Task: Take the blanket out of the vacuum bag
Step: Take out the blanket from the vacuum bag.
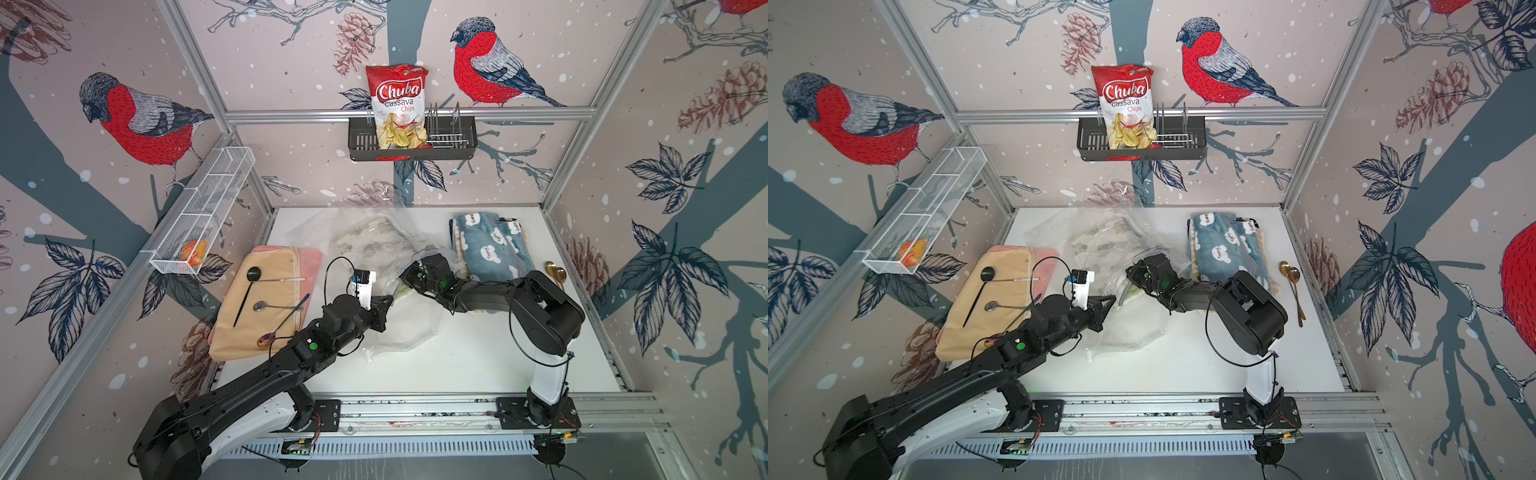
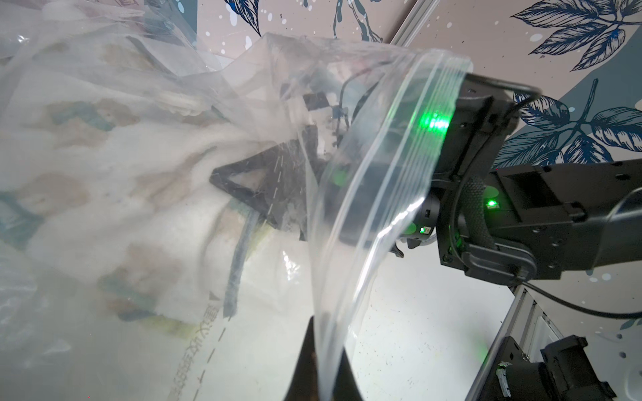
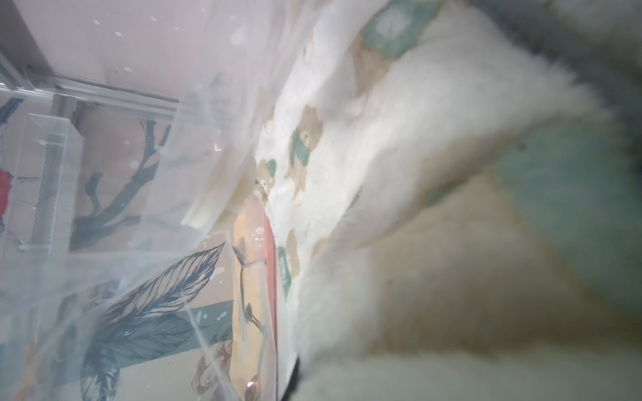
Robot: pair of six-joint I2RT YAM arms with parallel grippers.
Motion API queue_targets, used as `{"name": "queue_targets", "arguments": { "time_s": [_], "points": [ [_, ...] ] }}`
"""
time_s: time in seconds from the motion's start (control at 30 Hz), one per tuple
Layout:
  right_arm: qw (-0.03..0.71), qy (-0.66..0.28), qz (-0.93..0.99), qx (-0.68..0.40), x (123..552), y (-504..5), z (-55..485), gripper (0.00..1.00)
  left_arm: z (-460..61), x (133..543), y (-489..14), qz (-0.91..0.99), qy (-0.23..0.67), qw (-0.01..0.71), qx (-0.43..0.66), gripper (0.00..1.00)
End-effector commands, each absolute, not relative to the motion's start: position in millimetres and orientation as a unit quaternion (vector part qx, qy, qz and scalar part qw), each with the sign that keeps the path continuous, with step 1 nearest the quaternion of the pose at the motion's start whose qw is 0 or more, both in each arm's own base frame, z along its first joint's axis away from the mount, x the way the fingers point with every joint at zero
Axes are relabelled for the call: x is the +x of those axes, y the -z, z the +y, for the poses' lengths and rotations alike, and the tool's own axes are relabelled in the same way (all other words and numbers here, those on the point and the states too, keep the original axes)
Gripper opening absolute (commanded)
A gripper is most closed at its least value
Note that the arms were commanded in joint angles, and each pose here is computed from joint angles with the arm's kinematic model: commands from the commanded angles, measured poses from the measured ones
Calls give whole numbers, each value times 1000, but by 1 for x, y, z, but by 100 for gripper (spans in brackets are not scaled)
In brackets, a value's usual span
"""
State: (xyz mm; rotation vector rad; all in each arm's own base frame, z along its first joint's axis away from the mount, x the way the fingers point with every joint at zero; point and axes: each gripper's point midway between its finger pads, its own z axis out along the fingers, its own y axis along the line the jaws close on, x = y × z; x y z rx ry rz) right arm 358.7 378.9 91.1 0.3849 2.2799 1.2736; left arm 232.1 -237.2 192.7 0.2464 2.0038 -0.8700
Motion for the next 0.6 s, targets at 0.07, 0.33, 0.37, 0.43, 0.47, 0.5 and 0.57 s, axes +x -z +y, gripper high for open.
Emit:
{"name": "queue_targets", "arguments": {
  "time_s": [0.07, 0.33, 0.37, 0.43, 0.47, 0.5, 0.57],
  "points": [
    [243, -482, 829, 143, 353, -92, 378, 40, -240, 233, -200, 803, 361, 463, 103, 0],
    [224, -489, 830, 148, 347, -82, 386, 58, -241, 234, -199, 803, 363, 461, 103, 0],
    [223, -488, 831, 147, 349, -81, 390, 59, -241, 234, -199, 804, 363, 460, 103, 0],
    [220, -483, 834, 149, 353, -77, 396, 61, -241, 234, -200, 804, 362, 461, 102, 0],
    [214, -483, 836, 150, 354, -74, 400, 61, -240, 234, -200, 804, 362, 461, 102, 0],
    [210, -485, 835, 152, 355, -73, 402, 62, -241, 234, -200, 804, 362, 460, 102, 0],
    [208, -482, 837, 156, 357, -67, 405, 63, -240, 234, -200, 804, 362, 461, 102, 0]
  ]
}}
